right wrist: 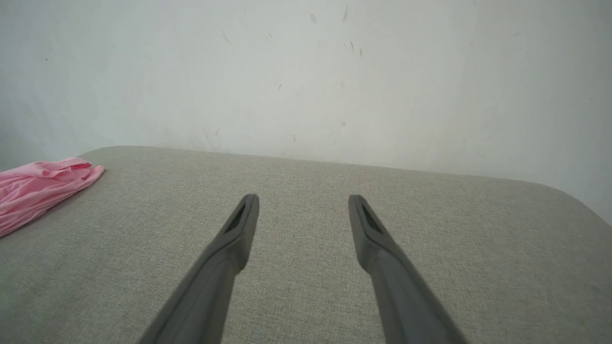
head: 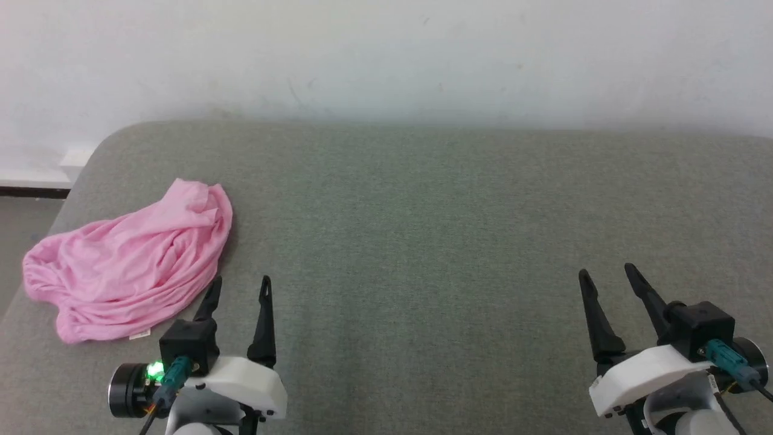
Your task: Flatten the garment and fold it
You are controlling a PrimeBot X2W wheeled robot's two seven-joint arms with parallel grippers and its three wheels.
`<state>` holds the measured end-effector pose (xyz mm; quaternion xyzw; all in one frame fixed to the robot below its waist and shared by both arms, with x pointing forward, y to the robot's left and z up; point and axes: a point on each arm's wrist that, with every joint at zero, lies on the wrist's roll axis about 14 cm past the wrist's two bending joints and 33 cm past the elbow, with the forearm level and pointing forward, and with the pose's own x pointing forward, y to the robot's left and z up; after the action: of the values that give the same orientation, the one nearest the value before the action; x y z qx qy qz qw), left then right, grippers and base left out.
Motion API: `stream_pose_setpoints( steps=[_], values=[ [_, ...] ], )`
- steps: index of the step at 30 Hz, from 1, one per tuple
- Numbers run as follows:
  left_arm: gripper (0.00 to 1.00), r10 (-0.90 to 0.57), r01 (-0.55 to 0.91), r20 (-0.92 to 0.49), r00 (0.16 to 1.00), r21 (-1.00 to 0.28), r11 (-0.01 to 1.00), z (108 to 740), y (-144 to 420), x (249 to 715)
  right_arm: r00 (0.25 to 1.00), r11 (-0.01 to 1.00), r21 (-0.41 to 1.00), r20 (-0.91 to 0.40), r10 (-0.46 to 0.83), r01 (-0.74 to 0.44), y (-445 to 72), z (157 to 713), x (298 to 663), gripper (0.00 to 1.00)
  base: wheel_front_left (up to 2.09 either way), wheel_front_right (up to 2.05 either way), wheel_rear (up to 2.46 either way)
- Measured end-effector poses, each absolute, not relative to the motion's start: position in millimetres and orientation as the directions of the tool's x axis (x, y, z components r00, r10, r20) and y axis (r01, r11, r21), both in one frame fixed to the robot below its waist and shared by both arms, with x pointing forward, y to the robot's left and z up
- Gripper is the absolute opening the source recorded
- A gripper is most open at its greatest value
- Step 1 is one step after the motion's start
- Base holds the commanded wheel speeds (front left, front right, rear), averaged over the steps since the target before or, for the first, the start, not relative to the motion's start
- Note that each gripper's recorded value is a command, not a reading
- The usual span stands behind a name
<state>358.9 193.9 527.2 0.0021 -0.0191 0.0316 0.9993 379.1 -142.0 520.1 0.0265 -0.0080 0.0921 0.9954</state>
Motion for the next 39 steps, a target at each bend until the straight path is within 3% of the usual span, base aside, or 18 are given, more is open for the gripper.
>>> stream_pose_setpoints(
  steps=[39],
  values=[
    [1.0,0.334,-0.33,0.079,0.939,-0.057,0.942,525.3,266.2,294.4,0.907,0.896,0.138,0.043,0.42,-0.421,-51.4,510.8,396.1,1.0,0.0,0.0,0.0]
  ],
)
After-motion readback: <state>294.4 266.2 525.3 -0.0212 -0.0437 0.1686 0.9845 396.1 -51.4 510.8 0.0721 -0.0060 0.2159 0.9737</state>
